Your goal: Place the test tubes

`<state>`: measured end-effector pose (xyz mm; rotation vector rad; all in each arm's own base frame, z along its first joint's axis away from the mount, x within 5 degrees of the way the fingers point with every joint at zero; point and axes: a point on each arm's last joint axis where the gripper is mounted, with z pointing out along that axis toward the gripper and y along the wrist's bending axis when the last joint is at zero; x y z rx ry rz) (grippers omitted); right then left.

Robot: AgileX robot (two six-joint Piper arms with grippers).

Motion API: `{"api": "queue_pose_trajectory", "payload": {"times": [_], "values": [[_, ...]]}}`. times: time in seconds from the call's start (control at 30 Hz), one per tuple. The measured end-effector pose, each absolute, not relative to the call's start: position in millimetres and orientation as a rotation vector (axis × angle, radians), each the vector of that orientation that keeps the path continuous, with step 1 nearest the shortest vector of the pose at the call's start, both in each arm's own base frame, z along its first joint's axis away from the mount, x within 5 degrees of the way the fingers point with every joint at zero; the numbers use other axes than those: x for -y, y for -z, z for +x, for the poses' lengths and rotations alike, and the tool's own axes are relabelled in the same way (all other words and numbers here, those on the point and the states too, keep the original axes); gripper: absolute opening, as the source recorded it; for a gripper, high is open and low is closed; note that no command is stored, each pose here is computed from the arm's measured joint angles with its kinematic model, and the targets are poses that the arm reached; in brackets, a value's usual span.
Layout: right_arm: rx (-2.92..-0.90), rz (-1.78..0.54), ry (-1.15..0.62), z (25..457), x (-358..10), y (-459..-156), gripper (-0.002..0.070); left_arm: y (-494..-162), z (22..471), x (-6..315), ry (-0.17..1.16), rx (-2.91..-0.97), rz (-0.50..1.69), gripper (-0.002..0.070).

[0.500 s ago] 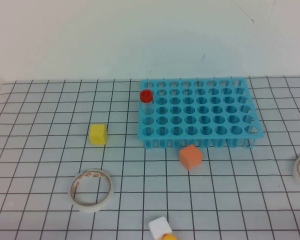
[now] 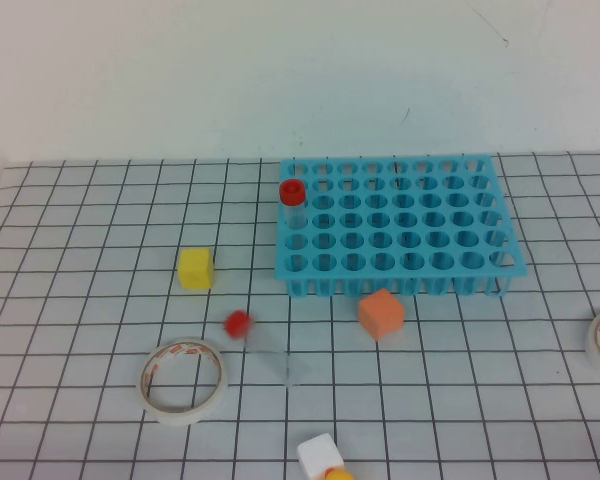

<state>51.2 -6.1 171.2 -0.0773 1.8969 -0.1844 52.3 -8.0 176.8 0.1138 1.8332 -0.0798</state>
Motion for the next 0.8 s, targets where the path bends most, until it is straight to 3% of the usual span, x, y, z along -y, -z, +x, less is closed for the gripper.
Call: {"api": "queue_pose_trajectory", "payload": {"times": [0.8], "values": [[-1.897, -0.079, 0.187, 51.2, 6.2, -171.2, -0.0001, -176.7, 52.4, 7.3, 0.056, -1.833, 0.130, -0.0001]]}}
